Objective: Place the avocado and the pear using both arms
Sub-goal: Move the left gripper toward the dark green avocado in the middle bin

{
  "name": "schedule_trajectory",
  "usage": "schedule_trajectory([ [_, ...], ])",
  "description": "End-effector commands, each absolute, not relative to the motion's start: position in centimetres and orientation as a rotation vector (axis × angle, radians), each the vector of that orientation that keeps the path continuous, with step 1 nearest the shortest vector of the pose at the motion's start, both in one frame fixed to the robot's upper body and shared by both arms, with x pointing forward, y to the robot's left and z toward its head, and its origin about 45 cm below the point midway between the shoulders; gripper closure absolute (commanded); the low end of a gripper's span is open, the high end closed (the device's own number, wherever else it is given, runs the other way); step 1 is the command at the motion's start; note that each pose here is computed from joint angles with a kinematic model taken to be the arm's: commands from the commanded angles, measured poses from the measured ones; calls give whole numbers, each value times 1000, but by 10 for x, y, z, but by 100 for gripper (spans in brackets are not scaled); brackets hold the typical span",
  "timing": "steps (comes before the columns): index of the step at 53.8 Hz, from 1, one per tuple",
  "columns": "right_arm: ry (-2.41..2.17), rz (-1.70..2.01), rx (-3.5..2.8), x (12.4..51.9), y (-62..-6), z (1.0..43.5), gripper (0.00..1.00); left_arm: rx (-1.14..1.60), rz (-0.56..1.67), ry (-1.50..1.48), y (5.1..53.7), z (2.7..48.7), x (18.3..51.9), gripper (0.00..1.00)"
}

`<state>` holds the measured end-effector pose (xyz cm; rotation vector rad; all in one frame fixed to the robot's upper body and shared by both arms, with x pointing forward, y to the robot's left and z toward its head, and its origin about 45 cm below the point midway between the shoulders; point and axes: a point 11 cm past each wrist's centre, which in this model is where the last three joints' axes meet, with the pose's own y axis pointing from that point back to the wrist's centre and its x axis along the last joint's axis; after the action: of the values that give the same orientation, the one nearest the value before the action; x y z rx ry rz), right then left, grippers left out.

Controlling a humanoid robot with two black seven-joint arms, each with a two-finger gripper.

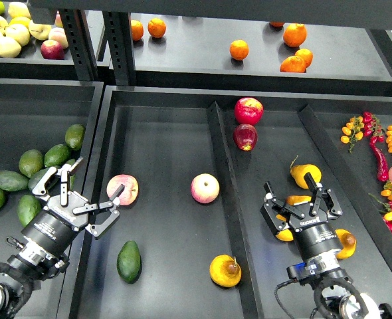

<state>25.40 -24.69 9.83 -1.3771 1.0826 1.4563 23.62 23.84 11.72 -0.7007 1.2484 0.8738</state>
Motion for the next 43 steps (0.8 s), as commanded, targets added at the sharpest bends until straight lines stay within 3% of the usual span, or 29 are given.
schedule_trajectory([
  [1,1074,1452,-1384,254,-246,100,0,-696,875,1260,238,114,234,0],
  [43,1087,1477,-1365,240,-247,92,0,-633,828,1309,219,104,226,0],
])
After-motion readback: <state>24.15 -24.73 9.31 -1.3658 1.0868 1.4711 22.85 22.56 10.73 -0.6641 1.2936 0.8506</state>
